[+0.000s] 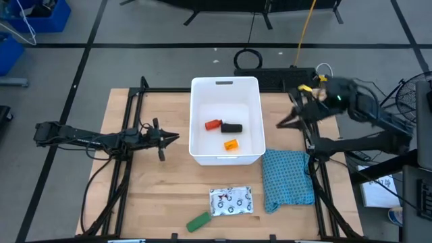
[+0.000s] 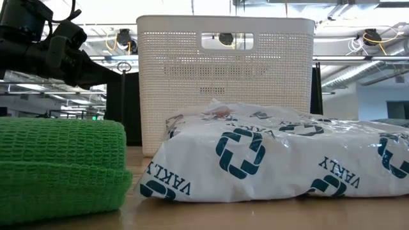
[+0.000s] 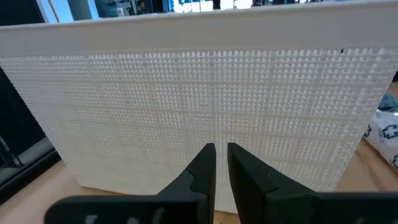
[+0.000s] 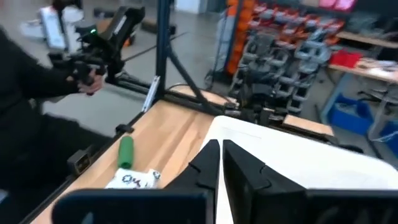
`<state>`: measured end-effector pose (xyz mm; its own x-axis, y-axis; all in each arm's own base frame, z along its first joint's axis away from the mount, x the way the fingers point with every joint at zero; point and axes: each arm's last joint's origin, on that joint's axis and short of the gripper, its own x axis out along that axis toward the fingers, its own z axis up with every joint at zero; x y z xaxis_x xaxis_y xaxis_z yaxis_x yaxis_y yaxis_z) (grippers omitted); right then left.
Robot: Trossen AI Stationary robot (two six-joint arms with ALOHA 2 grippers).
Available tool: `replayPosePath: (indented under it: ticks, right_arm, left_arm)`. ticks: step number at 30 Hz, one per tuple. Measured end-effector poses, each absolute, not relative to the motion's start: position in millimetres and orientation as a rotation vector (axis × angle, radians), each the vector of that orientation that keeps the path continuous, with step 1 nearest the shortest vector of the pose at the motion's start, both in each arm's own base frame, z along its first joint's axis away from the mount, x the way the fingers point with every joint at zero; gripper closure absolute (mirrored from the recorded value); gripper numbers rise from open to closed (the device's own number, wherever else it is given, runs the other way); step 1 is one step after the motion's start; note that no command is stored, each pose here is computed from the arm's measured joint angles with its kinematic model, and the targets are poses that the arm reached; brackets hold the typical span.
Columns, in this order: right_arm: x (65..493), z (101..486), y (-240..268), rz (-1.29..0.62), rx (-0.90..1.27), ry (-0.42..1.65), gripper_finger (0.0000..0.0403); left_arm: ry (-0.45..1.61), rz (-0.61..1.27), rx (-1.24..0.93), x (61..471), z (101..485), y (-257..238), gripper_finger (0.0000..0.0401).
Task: Pick & place medical supplies in basket/bin
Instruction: Put the green bandage into the white bin
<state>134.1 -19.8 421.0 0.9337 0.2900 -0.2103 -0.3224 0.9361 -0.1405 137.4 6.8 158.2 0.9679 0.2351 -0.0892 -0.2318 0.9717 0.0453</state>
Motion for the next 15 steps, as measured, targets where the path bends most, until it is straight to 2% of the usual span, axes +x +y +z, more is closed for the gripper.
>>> replayPosePath:
  ticks: [9,15]
  right_arm:
    - [112,309,-1,0.357,-0.077,-0.01,0.0402]
    - [111,264,7,0.291,-0.02,-0.01,0.0402]
  left_arm:
    - [0.092,0.237,0.019,137,158,7,0.0354]
    - [0.09,0.238,0.005,137,158,7,0.0354]
